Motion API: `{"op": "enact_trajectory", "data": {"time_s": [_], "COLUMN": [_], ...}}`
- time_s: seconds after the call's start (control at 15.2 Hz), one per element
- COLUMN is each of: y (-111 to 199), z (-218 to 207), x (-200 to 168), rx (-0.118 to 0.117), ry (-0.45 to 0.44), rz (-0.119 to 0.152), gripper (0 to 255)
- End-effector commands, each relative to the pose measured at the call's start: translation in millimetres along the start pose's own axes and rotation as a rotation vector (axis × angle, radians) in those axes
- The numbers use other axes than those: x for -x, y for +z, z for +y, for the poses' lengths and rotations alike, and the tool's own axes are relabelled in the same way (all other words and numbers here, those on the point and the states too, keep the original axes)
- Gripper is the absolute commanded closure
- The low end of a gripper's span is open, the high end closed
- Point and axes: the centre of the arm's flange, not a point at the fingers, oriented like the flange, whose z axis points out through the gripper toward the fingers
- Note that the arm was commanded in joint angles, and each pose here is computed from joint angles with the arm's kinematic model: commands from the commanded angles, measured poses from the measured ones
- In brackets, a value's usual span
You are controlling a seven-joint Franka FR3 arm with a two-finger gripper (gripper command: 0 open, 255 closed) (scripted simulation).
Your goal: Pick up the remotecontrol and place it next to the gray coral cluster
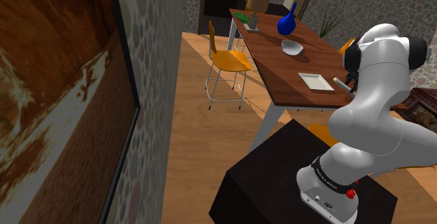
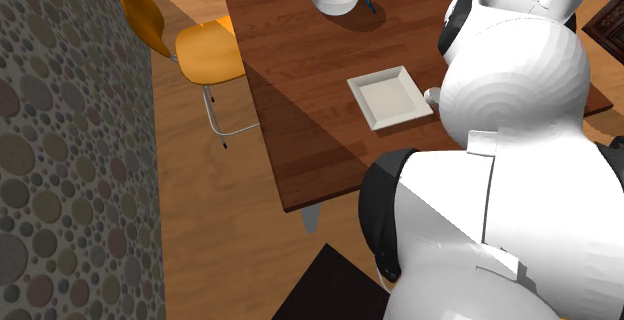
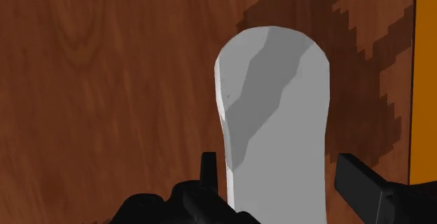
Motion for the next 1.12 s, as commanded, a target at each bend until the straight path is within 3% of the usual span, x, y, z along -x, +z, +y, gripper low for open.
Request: {"op": "enact_trajectory", "data": {"time_s": [0.0, 0.13, 0.66, 0.73, 1.06], "y": [13.1, 26.8, 26.8, 27.3, 26.8], "z": [-1.8, -1.8, -1.8, -1.8, -1.8], "x": [1.6, 1.6, 1.6, 1.8, 1.6], "rx": [-0.002, -0.002, -0.002, -0.002, -0.002], "ry": [0.002, 0.002, 0.002, 0.002, 0.002], "rz": [-0.001, -0.001, -0.001, -0.001, -0.001], "gripper": [255, 255, 255, 0, 0]}}
